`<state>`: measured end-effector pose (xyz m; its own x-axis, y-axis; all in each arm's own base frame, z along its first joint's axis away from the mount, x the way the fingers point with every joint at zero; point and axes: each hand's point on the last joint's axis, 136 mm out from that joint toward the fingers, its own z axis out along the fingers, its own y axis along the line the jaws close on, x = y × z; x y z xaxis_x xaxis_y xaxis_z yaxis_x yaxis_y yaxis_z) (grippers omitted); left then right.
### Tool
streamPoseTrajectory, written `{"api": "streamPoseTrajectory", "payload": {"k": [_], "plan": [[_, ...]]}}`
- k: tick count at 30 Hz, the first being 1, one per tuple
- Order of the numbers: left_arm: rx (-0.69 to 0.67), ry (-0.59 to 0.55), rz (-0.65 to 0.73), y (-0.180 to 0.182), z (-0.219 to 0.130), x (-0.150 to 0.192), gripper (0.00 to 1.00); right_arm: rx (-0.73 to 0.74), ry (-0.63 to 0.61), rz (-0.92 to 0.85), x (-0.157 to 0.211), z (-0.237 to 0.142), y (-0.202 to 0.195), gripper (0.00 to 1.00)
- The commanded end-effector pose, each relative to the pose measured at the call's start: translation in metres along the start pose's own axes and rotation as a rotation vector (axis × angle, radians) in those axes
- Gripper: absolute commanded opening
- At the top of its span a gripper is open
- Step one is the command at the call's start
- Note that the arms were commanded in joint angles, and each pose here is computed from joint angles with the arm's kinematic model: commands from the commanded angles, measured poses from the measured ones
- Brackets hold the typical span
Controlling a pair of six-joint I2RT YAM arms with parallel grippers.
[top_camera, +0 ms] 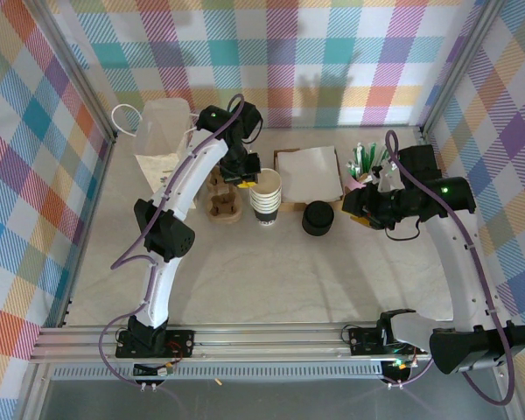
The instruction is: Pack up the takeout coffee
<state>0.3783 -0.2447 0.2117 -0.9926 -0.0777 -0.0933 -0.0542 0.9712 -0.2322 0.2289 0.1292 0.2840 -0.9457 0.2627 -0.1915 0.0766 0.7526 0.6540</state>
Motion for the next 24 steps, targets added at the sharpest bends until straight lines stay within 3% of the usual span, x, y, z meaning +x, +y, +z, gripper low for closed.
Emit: {"api": "streamPoseTrajectory", "payload": {"k": [1,24], "plan": [[-0.002,0.044,-0.005,0.004,0.001,0.007,0.11,-0.029,0.007,-0.014,0.006,-0.002,0.005,0.42],[0.023,0.024,-0.033,0.005,-0.010,0.004,0.00,-0.030,0.002,-0.019,0.006,-0.003,0.006,0.42]]}}
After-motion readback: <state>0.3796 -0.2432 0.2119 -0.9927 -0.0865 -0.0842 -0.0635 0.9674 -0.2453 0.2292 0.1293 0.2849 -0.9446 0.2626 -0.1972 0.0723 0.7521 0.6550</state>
